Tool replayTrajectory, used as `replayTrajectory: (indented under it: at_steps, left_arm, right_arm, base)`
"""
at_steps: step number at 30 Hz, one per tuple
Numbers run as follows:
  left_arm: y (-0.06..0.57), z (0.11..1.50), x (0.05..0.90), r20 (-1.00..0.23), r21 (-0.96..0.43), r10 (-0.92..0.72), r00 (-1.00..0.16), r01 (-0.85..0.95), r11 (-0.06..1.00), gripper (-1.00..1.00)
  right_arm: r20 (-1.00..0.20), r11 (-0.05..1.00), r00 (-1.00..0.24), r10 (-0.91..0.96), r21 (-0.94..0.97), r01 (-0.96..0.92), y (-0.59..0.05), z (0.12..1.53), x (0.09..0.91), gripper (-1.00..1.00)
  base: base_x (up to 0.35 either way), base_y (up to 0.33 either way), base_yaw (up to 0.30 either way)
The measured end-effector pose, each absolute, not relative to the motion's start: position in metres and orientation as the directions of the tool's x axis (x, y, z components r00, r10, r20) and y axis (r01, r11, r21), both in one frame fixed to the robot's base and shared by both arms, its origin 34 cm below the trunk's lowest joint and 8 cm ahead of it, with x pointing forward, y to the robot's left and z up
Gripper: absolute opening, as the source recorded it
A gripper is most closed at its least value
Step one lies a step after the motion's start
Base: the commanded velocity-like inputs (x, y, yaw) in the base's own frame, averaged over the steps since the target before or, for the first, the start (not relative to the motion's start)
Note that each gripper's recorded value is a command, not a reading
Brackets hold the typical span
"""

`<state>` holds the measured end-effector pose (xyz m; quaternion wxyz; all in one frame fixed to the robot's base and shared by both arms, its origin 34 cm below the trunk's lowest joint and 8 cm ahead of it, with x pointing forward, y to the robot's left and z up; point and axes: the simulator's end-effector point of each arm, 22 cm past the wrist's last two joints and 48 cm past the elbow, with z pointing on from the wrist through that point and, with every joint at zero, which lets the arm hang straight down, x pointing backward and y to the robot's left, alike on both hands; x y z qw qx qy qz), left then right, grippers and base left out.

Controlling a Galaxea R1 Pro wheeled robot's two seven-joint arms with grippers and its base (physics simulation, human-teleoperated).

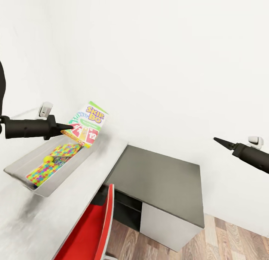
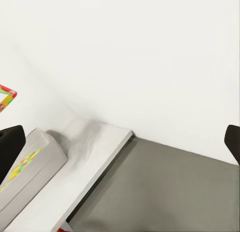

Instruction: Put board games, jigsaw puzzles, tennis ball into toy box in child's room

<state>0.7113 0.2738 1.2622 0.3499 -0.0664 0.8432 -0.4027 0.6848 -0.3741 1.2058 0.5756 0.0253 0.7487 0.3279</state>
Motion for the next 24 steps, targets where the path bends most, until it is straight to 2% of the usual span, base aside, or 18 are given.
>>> replayTrajectory:
  at_steps: [9,18,24]
  left_arm:
    - [0.274,1.269,0.709,-0.545,-0.724,-0.394,-0.74,0.178,0.667,-1.0]
    - [0.274,1.272,0.707,-0.55,-0.722,-0.394,-0.737,0.182,0.667,-1.0]
    - [0.288,1.279,0.71,-0.562,-0.708,-0.412,-0.717,0.159,0.688,-1.0]
  right_arm:
    - [-0.849,0.783,-0.327,0.416,0.517,-0.346,-0.374,1.212,0.683,1.0]
    - [-0.852,0.784,-0.32,0.415,0.513,-0.35,-0.374,1.214,0.681,1.0]
    - [-0.849,0.785,-0.305,0.432,0.52,-0.337,-0.384,1.215,0.679,1.0]
  base:
    - [0.179,-0.16,-0.222]
    - [0.151,0.19,-0.089]
    - [0.0,0.0,0.0]
